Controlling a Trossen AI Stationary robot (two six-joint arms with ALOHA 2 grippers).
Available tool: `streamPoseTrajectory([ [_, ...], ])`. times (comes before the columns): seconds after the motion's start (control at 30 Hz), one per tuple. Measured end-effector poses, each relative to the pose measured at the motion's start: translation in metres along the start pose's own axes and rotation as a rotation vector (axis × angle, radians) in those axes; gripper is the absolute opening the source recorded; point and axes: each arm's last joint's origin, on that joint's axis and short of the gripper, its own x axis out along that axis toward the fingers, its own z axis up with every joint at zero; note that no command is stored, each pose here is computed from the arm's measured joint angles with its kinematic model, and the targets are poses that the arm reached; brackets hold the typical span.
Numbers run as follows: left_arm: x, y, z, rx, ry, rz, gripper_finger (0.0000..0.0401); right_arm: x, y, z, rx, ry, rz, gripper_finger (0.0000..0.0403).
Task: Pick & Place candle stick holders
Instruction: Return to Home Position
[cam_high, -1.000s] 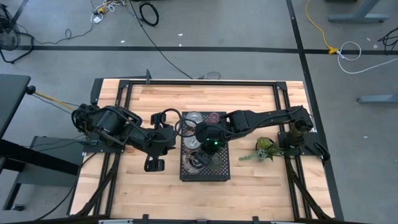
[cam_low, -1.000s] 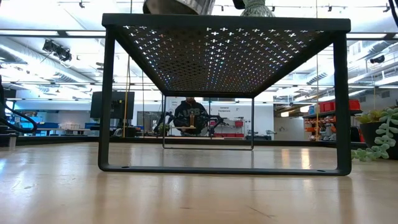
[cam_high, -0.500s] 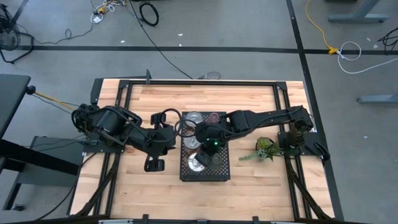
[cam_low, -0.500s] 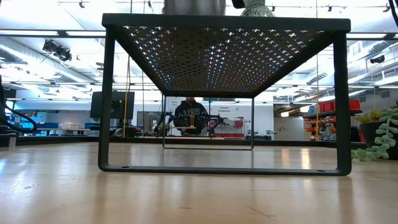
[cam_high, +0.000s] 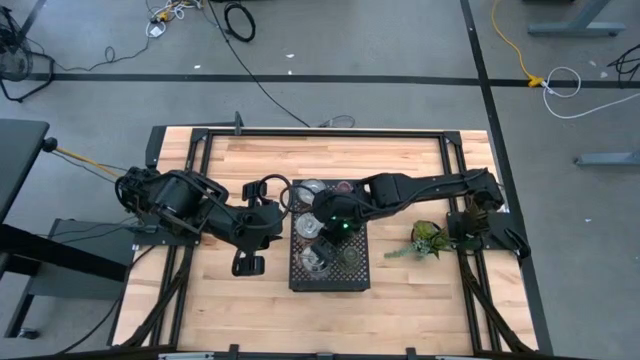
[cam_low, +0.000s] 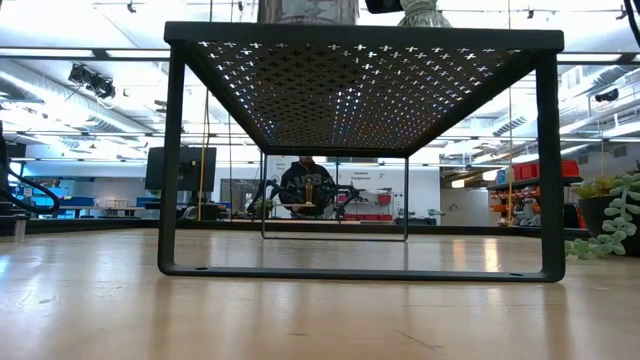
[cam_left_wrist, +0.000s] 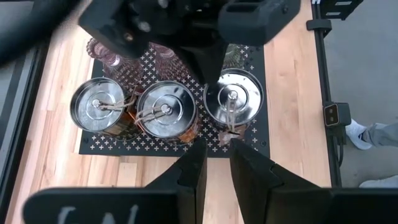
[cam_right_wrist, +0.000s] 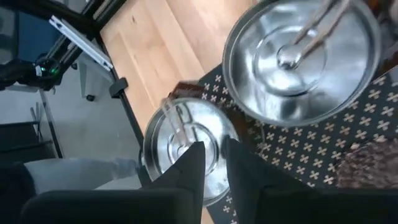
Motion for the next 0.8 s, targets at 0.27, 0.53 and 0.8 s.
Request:
streamPoseTrajectory([
  [0.27, 0.0, 0.0, 0.0, 0.001, -0.002, 0.005, 0.0073, -0.03, 0.003, 0.006, -0.03, -0.107, 0.094, 0.0065],
  [0.53, -0.005, 0.008, 0.001, 0.116, -0.066, 0.177, 0.0073, -0.101, -0.007, 0.0, -0.164, -0.286, 0.075, 0.004],
  [0.8, -0.026, 0.033, -0.002, 0.097, -0.108, 0.199, 0.0073, -0.185, -0.018, -0.037, -0.322, -0.541, -0.067, 0.0012],
])
